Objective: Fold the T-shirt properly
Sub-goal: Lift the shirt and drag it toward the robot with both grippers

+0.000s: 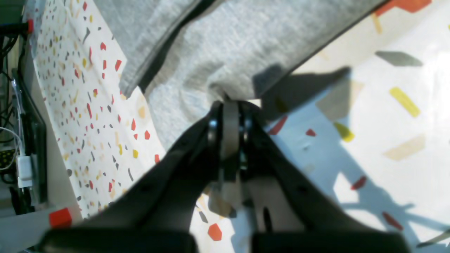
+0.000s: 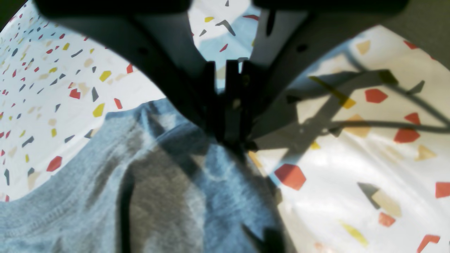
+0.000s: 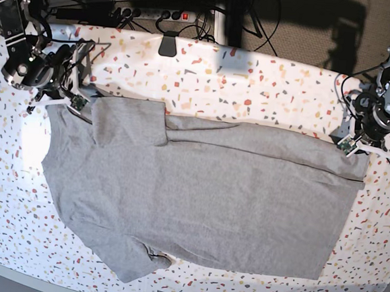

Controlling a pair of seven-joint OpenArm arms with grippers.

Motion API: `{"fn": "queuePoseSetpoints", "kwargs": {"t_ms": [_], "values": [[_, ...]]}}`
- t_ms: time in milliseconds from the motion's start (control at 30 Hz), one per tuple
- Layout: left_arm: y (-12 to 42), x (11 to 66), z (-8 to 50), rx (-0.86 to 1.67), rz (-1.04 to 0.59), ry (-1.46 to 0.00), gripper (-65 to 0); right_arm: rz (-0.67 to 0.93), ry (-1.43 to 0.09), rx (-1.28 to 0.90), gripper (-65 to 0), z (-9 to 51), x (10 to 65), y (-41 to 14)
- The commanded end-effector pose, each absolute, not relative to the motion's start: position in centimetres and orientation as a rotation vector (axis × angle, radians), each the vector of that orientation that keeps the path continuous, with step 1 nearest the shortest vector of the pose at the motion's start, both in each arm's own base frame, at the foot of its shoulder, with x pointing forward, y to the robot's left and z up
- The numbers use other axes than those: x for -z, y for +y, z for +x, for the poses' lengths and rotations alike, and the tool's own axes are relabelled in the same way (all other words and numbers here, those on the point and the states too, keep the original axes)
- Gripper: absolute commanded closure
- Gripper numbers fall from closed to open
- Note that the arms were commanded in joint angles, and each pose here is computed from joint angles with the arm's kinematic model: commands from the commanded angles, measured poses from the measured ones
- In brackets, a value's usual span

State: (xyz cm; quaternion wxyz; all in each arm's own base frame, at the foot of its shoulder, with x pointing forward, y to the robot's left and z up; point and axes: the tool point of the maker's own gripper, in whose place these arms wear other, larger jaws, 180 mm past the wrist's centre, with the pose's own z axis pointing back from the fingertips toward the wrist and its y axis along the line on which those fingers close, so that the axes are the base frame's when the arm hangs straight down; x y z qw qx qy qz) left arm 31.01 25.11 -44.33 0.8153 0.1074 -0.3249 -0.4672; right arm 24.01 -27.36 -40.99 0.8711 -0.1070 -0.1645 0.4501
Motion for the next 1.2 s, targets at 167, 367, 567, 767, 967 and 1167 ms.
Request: {"fn": "queuePoseSetpoints", "kwargs": {"t_ms": [167,367,567,767,967,1167], "values": [[26.7,43.4,30.5,0.934,0.222,-0.626,0.0,-0.272,-0.339,-0.952,0.0,24.6,39.5,-28.2],[27.8,40.7,29.0,0.89,0.145,-0.625,0.0,-0.212,-0.306,-0.965,0.0,23.3,37.7,-28.1],[28.0,39.8,26.2,0.956,0.122,-0.584,0.0,-0.174,-0.217,-1.023,0.0,19.8,37.8,-28.3],[28.7,40.4,24.9,0.965,0.13,-0.533,0.0,-0.163,-0.145,-1.066,0.0,17.1,38.1,-28.5],[29.5,40.8,24.2,0.962,0.152,-0.479,0.0,-0.164,-0.081,-1.088,0.0,15.2,38.3,-28.4],[29.8,41.1,23.7,0.966,0.156,-0.447,0.0,-0.145,-0.066,-1.107,0.0,14.0,38.4,-27.8]]}}
